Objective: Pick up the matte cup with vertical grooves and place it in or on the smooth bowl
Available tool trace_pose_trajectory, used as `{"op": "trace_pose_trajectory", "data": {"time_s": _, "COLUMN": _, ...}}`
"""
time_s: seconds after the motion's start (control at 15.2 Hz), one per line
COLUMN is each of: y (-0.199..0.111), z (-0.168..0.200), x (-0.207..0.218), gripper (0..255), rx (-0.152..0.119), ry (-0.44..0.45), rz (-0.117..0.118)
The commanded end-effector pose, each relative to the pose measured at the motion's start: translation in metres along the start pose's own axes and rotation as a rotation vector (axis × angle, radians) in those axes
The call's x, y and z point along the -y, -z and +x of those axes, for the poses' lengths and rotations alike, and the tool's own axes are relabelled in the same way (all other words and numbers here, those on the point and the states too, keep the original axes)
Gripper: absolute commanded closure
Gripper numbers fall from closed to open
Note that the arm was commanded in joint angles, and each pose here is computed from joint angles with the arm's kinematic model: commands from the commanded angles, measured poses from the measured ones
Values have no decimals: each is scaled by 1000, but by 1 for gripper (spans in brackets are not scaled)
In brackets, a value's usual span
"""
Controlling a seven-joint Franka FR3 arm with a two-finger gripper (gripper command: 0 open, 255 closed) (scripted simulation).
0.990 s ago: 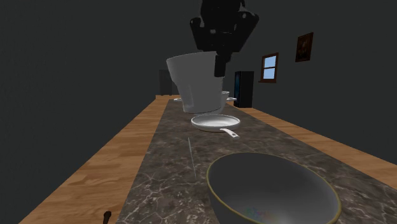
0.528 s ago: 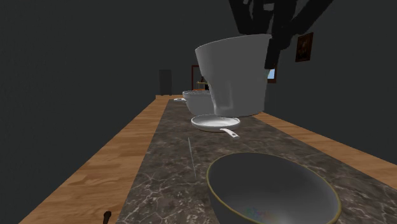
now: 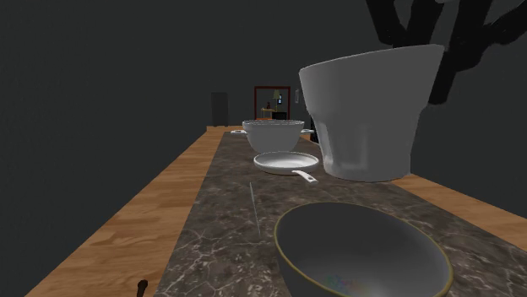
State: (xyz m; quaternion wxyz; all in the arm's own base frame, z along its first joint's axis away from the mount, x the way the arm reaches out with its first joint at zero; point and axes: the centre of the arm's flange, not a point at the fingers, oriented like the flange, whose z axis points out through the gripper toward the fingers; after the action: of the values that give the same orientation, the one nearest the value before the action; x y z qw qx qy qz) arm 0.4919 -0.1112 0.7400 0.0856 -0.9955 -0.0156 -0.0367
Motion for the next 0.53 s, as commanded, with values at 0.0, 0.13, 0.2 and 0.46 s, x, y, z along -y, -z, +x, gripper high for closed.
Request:
{"op": "trace_pose_trajectory", "data": {"time_s": 0.0, "y": -10, "z": -2, "x": -3, "gripper": 255, "rx": -1, "ry": 1, "rz": 0}}
{"op": "trace_pose_trajectory", "data": {"time_s": 0.13, "y": -21, "z": -2, "x": -4, "gripper": 255, "rx": -1, "ry": 1, "rz": 0}}
{"op": "trace_pose_trajectory", "data": {"time_s": 0.2, "y": -26, "z": -3, "x": -5, "gripper": 255, "rx": -1, "ry": 1, "rz": 0}}
{"op": "trace_pose_trajectory", "data": {"time_s": 0.46, "y": -47, "z": -4, "x": -9, "gripper": 255, "rx": -1, "ry": 1, "rz": 0}}
